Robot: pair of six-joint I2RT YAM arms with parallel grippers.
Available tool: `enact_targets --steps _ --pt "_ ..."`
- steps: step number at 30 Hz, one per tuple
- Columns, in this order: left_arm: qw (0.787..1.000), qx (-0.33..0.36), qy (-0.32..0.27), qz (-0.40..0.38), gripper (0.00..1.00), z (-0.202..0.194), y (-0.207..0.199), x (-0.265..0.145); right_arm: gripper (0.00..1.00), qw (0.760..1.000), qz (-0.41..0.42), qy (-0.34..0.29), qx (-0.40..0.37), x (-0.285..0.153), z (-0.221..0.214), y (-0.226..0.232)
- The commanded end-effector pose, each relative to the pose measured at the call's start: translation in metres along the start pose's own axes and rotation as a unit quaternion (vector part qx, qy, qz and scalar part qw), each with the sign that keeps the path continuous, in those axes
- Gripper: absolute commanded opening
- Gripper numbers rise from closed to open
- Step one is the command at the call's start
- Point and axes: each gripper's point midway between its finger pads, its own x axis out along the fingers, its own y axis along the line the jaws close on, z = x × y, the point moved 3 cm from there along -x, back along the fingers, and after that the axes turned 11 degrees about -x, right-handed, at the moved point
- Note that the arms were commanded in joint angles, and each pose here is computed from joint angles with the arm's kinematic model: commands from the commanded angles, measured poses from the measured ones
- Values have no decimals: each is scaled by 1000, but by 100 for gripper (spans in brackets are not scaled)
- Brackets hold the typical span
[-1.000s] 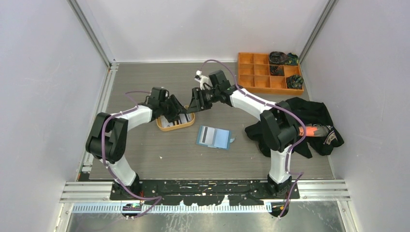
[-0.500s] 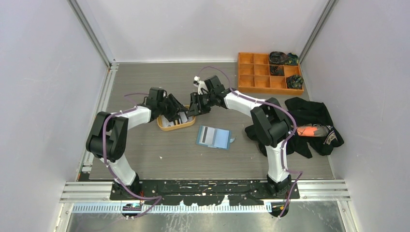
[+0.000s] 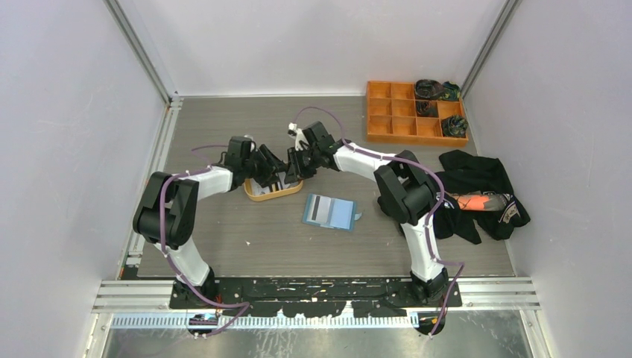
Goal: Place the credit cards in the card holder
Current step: Move the storage box to the center of the board.
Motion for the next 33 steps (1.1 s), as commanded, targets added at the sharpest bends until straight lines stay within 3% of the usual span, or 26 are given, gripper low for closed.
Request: enact_targets --steps 1,5,12,19,27,33 --pt "1000 8 9 -5 44 -6 8 2 23 999 -3 -43 -9 -2 26 5" --pt "1000 18 -3 -12 53 -2 5 -6 14 998 9 -52 22 -5 31 3" --pt "998 41 -44 -9 67 11 3 -27 11 995 53 -56 61 -8 35 5" --pt "991 97 -96 -14 83 23 -4 -55 12 995 68 -48 59 -5 33 5" --pt "976 160 -134 -67 91 28 -16 -89 14 996 76 -24 46 -2 27 4" --pt "959 195 -186 -93 100 24 -7 -129 23 997 74 -8 25 1 26 3"
